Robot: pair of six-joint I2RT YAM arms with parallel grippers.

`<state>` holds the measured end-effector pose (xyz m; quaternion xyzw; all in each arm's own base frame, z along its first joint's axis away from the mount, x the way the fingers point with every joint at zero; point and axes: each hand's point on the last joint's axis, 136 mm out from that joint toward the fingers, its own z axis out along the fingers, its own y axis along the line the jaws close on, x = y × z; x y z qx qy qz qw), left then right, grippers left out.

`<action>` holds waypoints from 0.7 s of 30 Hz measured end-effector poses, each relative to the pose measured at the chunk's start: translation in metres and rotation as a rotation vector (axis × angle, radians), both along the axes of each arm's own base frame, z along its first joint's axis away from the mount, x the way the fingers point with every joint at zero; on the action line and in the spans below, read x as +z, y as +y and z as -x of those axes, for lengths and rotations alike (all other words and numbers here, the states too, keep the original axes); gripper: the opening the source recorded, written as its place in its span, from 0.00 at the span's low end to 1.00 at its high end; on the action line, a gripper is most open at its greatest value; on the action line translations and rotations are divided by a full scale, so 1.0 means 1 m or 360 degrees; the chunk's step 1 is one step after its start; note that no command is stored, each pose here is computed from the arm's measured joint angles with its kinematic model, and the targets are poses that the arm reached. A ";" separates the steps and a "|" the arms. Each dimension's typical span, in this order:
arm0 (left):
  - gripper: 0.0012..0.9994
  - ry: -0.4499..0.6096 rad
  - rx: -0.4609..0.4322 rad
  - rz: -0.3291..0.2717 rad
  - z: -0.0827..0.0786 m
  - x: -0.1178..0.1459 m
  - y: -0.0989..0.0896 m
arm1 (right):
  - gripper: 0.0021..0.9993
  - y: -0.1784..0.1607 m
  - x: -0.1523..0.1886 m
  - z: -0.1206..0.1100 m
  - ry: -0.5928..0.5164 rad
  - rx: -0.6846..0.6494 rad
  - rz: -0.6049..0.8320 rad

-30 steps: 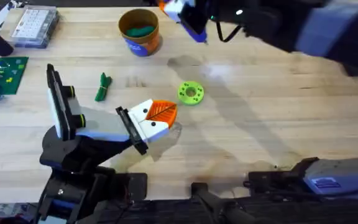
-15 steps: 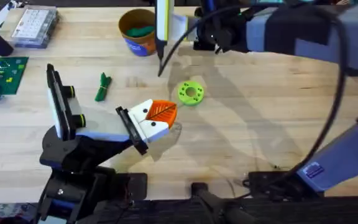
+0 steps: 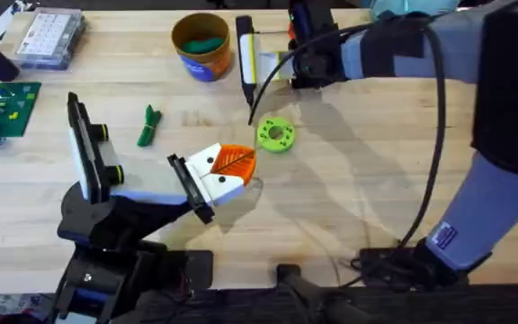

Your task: Pick up the gripper from the table and insert it into the empty holder that is missing its gripper. Then pick up a screw, insert it into the mounting hole, and use the screwdriver to tighten it. Finally, clean up the table by picking up the vegetable and placing it into the bucket.

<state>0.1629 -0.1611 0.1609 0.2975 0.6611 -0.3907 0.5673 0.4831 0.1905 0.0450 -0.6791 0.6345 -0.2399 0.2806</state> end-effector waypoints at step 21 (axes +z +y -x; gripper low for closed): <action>0.01 0.0000 -0.0001 0.0000 0.000 0.000 0.000 | 1.00 0.000 0.018 -0.008 -0.0041 0.0019 0.0025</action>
